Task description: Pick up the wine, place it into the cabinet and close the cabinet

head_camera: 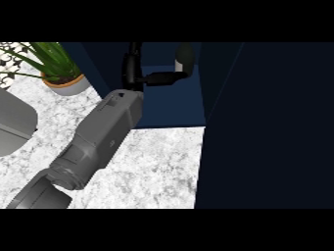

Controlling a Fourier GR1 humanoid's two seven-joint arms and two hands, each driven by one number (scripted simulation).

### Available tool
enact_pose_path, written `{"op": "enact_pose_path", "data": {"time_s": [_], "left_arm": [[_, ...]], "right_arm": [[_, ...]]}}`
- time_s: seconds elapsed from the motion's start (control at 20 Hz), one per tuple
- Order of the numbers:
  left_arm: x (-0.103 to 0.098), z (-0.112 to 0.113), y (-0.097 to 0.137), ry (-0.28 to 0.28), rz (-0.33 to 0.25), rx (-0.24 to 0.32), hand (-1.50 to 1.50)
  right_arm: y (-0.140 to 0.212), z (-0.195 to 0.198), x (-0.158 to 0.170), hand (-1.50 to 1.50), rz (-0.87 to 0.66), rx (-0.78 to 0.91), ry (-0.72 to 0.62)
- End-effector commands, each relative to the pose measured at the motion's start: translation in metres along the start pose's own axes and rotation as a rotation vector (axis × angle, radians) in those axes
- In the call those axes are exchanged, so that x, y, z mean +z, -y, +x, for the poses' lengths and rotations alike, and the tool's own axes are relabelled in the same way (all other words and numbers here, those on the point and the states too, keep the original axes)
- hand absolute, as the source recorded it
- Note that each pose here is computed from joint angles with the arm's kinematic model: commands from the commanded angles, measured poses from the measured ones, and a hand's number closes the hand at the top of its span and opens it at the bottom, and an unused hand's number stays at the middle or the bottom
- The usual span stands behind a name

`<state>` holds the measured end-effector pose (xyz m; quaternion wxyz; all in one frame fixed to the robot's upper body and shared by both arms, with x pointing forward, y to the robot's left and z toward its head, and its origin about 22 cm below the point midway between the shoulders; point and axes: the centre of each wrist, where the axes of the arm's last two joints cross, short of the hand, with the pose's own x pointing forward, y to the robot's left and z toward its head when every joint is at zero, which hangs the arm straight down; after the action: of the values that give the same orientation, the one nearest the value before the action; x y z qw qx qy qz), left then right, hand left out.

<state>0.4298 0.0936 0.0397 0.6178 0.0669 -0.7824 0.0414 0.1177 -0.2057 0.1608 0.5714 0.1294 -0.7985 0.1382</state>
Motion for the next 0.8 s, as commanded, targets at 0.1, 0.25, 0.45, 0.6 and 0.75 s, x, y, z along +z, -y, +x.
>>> {"op": "enact_pose_path", "data": {"time_s": [0.1,0.25,0.45,0.6,0.75], "left_arm": [[0.001,0.0,-0.01,0.06,-0.04,0.069,-1.5],[0.004,0.008,0.0,0.065,-0.057,0.101,-1.5],[0.034,-0.008,0.002,0.074,-0.078,0.142,-1.5],[0.032,0.002,-0.01,0.068,-0.102,0.161,-1.5],[0.035,0.008,-0.021,0.06,-0.109,0.175,-1.5]], "right_arm": [[-0.005,0.037,0.022,-1.5,-0.018,-0.041,0.059],[-0.009,0.043,0.024,-1.5,-0.01,-0.045,0.043],[-0.007,0.038,0.025,-1.5,-0.031,-0.039,0.037],[-0.009,0.046,0.023,-1.5,-0.045,-0.042,0.045],[-0.009,0.053,0.03,-1.5,-0.029,-0.031,0.047]]}}
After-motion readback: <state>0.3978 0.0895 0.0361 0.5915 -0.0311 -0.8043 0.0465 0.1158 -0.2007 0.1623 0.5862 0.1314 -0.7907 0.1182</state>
